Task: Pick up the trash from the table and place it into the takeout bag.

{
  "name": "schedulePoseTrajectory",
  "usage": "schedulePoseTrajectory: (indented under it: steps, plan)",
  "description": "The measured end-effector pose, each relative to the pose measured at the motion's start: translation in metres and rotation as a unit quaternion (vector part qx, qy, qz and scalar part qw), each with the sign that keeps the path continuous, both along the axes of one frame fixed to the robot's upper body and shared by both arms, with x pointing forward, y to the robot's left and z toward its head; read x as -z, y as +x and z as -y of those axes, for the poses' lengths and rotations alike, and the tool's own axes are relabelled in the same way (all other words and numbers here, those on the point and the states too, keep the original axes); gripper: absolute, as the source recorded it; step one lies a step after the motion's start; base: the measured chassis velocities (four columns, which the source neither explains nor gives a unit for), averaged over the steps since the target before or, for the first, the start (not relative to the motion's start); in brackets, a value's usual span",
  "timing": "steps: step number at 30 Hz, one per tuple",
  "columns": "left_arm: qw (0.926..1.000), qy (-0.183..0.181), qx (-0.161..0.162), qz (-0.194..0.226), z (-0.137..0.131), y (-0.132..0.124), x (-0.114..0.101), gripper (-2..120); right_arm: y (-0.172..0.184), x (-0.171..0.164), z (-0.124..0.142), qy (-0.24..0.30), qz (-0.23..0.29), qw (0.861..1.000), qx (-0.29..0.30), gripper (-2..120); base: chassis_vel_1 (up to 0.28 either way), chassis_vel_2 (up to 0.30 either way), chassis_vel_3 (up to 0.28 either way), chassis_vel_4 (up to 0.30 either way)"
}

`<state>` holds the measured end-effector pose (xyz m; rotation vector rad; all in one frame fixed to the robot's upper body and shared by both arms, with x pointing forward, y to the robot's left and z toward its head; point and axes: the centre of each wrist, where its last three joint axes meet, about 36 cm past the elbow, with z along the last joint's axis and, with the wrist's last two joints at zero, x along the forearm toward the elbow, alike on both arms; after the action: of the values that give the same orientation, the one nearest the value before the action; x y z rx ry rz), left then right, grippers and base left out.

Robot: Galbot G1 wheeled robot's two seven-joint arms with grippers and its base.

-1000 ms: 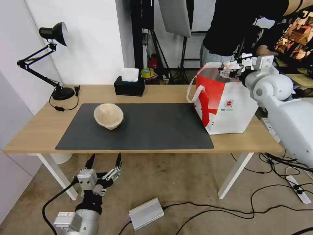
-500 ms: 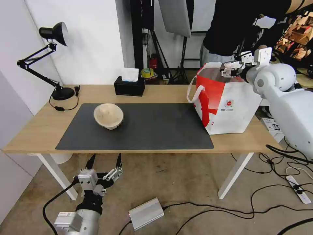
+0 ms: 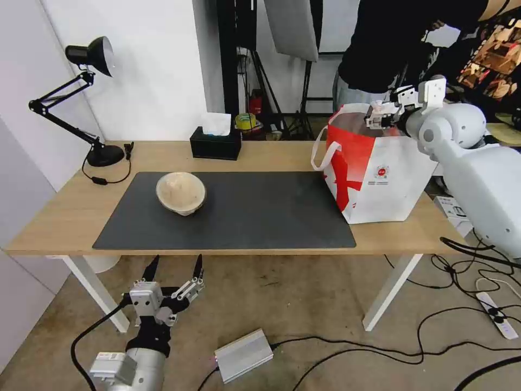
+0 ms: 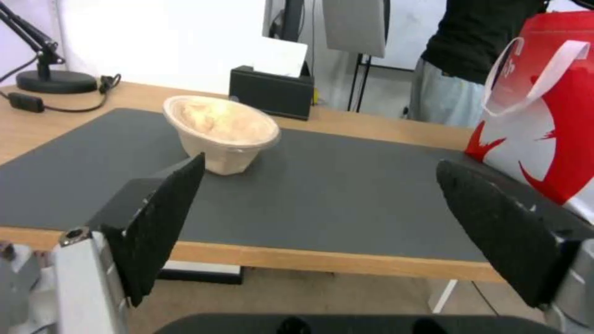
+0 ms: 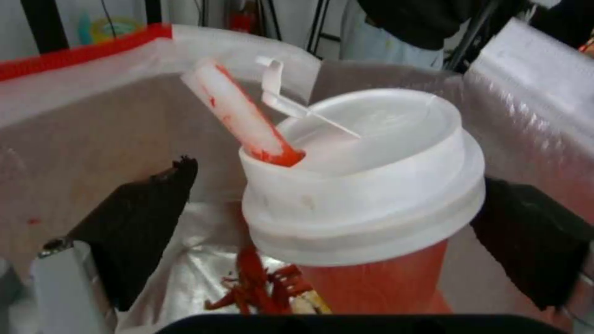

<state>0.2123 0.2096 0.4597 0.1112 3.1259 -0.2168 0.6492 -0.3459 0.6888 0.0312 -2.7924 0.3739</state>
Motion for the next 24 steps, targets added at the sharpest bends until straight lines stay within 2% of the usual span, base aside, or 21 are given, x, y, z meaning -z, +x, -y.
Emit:
schedulePoseTrajectory:
  steps: [7,12,15,17,19,24]
  plan:
    - [1.0000,-0.004,0.002,-0.001,0.004,-0.001,0.001,100,0.005,-0.001,0.000,-0.031,-0.008,0.999,-0.007,100,0.000,0.000,0.000,0.000]
    - [1.0000,-0.001,0.005,0.000,0.003,0.000,0.000,100,0.006,0.001,0.004,-0.076,-0.013,0.997,-0.018,100,0.000,0.000,0.000,0.000]
    - [1.0000,-0.001,0.006,0.000,0.003,0.000,0.000,100,0.005,-0.012,0.001,-0.126,-0.008,0.991,-0.043,100,0.000,0.000,0.000,0.000]
    - [1.0000,-0.001,0.006,0.000,0.003,0.000,0.000,100,0.006,-0.016,0.000,-0.130,-0.006,0.991,-0.045,100,0.000,0.000,0.000,0.000]
    - [1.0000,-0.003,0.006,0.000,0.003,0.000,0.000,100,0.009,-0.034,-0.002,-0.159,-0.003,0.985,-0.060,100,0.000,0.000,0.000,0.000]
    - [1.0000,-0.003,0.006,0.000,0.004,0.000,0.000,100,0.014,-0.042,-0.003,-0.201,-0.007,0.977,-0.065,100,0.000,0.000,0.000,0.000]
